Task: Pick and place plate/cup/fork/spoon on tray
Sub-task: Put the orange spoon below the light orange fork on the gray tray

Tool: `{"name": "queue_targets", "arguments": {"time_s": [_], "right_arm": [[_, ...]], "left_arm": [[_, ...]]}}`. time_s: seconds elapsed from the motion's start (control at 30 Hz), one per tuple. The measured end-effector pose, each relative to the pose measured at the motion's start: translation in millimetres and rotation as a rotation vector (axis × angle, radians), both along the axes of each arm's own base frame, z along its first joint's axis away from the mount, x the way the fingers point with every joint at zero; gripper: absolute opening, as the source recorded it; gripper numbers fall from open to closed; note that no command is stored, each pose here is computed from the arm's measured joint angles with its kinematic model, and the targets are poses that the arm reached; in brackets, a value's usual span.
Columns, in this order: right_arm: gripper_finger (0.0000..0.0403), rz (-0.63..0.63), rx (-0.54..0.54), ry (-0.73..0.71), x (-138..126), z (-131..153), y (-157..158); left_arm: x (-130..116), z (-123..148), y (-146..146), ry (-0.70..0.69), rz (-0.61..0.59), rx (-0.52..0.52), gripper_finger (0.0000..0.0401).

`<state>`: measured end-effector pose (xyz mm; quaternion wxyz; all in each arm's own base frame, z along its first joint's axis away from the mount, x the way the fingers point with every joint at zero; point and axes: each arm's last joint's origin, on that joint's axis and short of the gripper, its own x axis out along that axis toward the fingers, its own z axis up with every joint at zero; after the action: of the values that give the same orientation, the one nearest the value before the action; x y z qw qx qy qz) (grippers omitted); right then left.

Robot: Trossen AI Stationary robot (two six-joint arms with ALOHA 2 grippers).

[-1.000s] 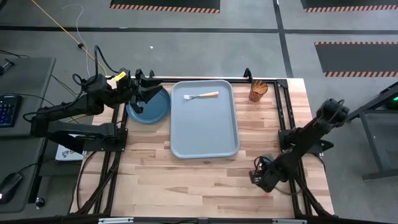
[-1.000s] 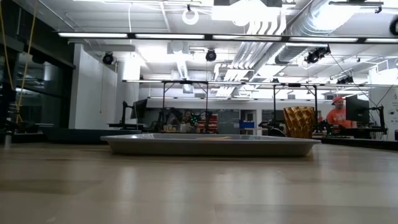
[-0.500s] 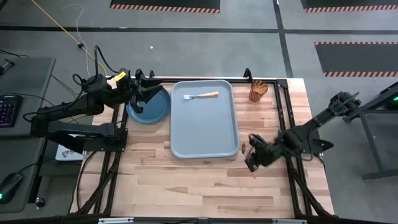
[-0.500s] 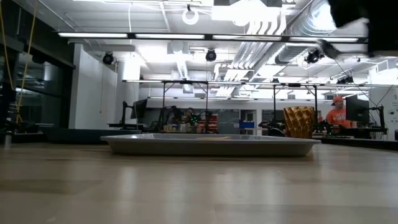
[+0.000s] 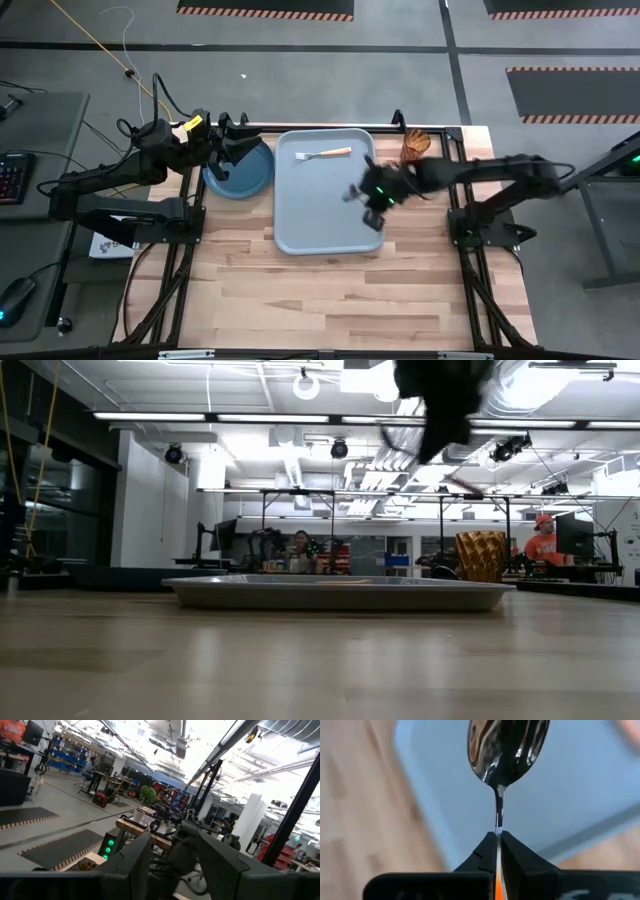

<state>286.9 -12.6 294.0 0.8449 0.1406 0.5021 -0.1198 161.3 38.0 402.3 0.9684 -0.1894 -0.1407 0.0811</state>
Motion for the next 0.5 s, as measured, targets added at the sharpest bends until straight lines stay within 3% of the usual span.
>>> {"name": "queue_targets", "arguments": {"time_s": [0.3, 0.5], "right_arm": [[0.0, 0.403, -0.334, 0.172, 85.3, -6.1, -80.3], [0.0, 0.539, -0.455, 0.313, 137.5, -38.1, -118.3]], "left_arm": [[-1.0, 4.4, -0.2, -0.058, -0.016, -0.045, 0.0149], [-3.3, 12.0, -0.8, -0.146, -0.027, -0.052, 0.0149]]}}
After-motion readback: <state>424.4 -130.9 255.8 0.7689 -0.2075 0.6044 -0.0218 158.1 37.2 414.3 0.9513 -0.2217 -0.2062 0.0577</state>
